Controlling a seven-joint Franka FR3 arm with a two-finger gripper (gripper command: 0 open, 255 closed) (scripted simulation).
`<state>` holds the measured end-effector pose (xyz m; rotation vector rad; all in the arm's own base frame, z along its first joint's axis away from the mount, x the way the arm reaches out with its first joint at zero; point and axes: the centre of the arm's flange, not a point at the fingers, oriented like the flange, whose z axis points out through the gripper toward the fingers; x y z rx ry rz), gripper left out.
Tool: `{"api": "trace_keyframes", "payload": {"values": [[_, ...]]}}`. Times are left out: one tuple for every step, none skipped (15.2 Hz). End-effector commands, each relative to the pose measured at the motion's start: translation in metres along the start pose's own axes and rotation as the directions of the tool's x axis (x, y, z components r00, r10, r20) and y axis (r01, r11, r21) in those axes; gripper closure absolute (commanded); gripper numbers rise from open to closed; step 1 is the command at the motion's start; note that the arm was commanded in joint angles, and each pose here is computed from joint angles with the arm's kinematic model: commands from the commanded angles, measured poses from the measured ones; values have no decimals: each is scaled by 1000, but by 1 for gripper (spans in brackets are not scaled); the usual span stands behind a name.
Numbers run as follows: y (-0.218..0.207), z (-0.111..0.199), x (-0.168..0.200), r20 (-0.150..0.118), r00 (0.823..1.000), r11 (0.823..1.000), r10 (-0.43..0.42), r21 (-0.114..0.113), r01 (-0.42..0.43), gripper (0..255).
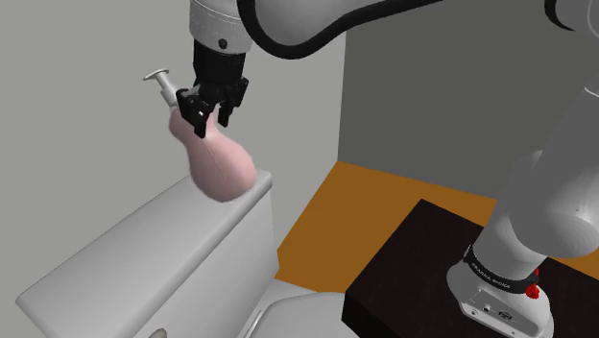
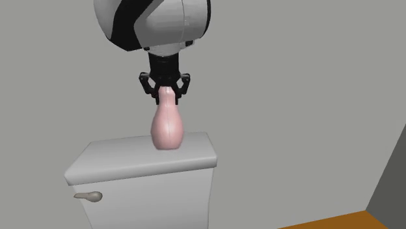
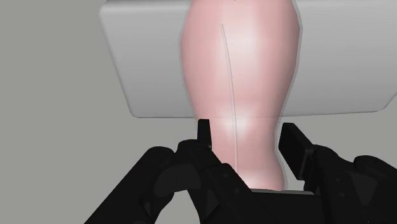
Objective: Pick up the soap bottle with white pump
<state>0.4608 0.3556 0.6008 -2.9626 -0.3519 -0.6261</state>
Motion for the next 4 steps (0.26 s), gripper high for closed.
{"api": "trace_keyframes", "payload": {"values": [[-2, -11, 5, -1, 1000, 1000, 0, 0, 0, 255], [-2, -16, 7, -1, 1000, 1000, 0, 0, 0, 255], [-2, -17, 8, -1, 1000, 1000, 0, 0, 0, 255], [-2, -17, 8, -1, 1000, 1000, 0, 0, 0, 255]]}}
